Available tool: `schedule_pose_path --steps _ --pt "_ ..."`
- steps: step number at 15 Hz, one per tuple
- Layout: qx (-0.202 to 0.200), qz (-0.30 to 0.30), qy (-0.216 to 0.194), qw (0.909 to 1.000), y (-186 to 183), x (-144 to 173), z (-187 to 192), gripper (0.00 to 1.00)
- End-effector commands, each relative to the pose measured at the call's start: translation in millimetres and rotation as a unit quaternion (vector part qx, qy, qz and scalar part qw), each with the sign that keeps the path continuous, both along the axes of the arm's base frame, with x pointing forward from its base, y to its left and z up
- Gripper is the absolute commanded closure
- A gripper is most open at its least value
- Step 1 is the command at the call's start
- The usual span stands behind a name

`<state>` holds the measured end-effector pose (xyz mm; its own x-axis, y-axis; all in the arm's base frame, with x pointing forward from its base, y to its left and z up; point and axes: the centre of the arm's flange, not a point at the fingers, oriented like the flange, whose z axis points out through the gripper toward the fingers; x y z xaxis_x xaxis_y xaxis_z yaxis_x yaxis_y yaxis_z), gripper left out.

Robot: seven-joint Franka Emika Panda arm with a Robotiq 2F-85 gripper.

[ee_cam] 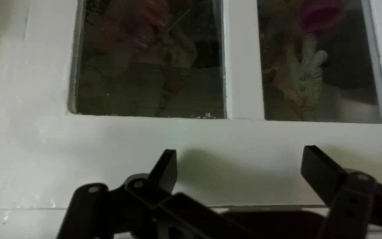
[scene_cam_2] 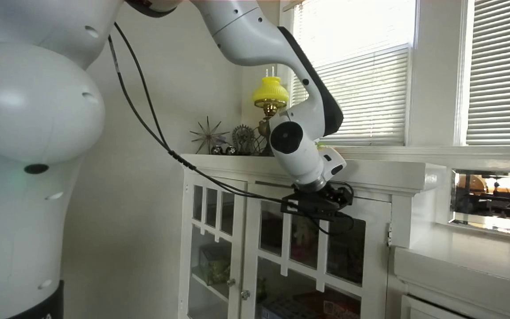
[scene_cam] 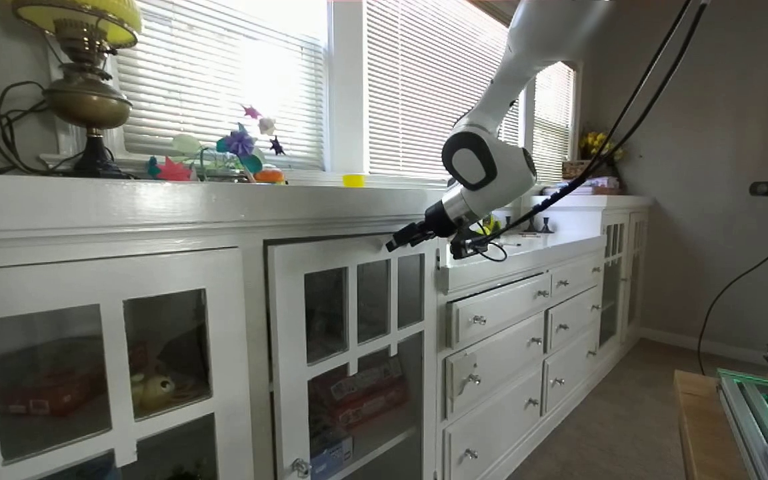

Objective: Remove the yellow bowl from the open cabinet and place it on the counter then close the cabinet door.

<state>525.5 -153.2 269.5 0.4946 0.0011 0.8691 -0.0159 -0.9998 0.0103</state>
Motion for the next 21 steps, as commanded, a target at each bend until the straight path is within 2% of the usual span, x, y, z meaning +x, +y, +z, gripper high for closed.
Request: schedule_pose_path --steps 1,5,8,12,13,15,18,21 --pt "-0.007 -0.058 -0.02 0.9981 -4 14 -2 0.0" --pt "-0.017 -0.08 -0.027 0.9963 -33 14 7 0.0" --pt "-0.022 -0.081 -0.02 0.9963 -34 6 8 0.0" --pt "-0.032 -0.068 0.057 0.9955 -22 -28 25 0.0" --pt "-0.035 -0.066 0.094 0.9928 -16 -41 28 0.0" --pt "-0.056 -0.06 0.155 0.9845 -10 -75 43 0.0" --pt "-0.09 -0.029 0.242 0.9657 -6 -120 68 0.0" --pt "-0.099 0.011 0.291 0.9516 9 -164 86 0.0"
